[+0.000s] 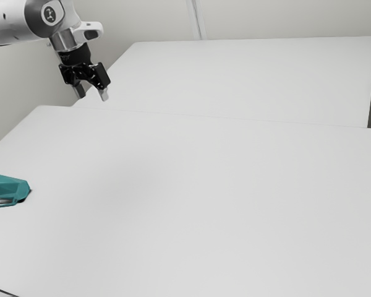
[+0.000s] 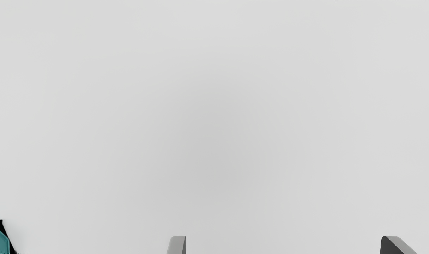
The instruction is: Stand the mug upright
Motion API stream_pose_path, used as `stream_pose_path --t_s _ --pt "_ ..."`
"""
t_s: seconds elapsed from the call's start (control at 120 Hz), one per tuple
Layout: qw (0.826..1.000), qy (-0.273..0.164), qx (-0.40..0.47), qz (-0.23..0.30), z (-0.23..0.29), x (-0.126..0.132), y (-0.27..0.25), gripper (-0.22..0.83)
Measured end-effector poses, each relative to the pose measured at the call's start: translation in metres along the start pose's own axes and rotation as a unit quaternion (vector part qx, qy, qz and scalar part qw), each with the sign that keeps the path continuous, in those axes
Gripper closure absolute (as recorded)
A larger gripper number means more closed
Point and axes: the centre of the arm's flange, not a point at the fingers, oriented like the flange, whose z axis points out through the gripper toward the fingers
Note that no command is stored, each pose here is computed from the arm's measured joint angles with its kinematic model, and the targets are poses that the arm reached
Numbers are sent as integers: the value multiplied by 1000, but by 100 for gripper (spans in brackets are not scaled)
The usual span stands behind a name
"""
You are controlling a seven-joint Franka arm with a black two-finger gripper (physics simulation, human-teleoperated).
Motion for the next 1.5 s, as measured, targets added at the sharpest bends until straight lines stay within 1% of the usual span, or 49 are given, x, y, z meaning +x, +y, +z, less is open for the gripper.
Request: stream_pose_path --t_s 0.267,0.375,0.442,0.5,0.608,0.733,0.833,0.883,0.967,1.083,1.133,1.225,1.267,1.383,1.5 --pt "1000 -1 -1 -16 2 -1 -2 0" --pt "1000 -9 -2 -22 7 -7 -3 0" --pt "999 -7 -2 -35 2 -14 -15 0" --pt "998 -3 -19 -58 -1 -25 -41 0" --pt "993 11 -66 -99 -5 -54 -104 0" --pt "985 27 -119 -124 1 -84 -166 0" --pt "977 39 -154 -139 16 -109 -222 0" --pt "974 45 -169 -144 28 -116 -253 0" --pt "971 55 -188 -139 46 -121 -294 0" --pt "970 63 -202 -117 58 -130 -316 0" --pt "969 67 -207 -118 64 -145 -333 0" --pt "966 78 -212 -129 72 -183 -368 0" --pt "965 81 -214 -129 77 -194 -380 0" --pt "966 88 -213 -113 99 -196 -412 0" --pt "963 104 -226 -99 132 -204 -446 0"
